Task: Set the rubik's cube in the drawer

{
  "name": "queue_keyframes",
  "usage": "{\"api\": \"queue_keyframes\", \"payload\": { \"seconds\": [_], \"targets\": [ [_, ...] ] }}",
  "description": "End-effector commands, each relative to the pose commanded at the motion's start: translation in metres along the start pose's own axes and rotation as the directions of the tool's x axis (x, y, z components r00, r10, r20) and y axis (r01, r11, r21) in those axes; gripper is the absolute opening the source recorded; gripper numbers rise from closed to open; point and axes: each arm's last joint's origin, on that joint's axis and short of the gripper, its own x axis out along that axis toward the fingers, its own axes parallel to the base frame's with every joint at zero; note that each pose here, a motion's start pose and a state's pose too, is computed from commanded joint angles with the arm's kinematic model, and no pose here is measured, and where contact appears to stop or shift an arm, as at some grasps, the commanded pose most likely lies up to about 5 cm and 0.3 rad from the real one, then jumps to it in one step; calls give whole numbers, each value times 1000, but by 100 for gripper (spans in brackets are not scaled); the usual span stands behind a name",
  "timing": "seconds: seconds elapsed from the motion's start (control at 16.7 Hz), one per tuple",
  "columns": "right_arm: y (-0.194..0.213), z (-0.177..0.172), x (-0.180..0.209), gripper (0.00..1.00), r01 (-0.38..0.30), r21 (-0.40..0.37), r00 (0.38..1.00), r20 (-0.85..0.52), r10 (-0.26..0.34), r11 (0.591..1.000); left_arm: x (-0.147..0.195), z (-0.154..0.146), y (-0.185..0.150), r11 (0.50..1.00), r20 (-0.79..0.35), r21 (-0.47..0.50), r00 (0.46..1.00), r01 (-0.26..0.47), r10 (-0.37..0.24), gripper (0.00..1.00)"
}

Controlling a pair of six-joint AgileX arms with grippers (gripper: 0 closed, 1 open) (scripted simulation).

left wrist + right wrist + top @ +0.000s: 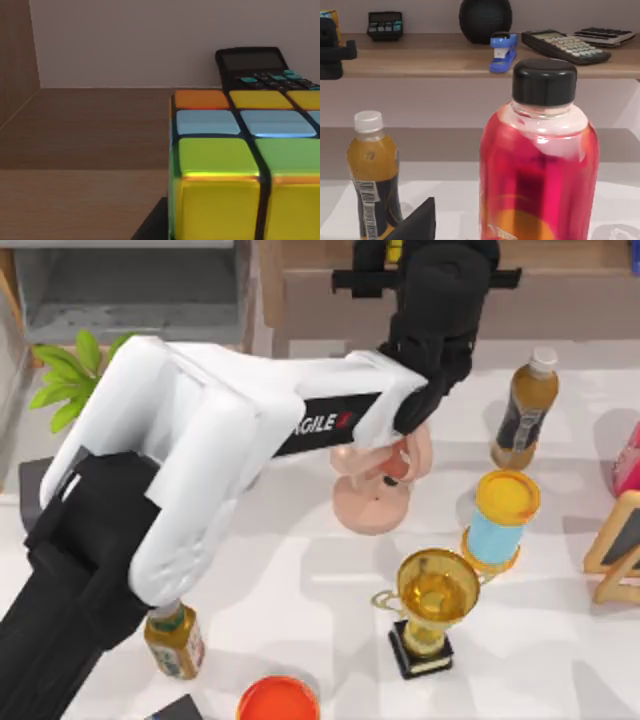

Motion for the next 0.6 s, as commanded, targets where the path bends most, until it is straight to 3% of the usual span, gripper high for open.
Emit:
{"api": "queue_keyframes", "payload": {
  "seconds": [0.24,0.6],
  "targets": [
    [0,0,0,100,0,0,1000,0,0,1000,-9,17,2,1000,11,-8,1000,-4,5,0],
    [0,0,0,100,0,0,1000,0,0,1000,-20,18,0,1000,-2,2,1000,0,0,0]
  ]
}}
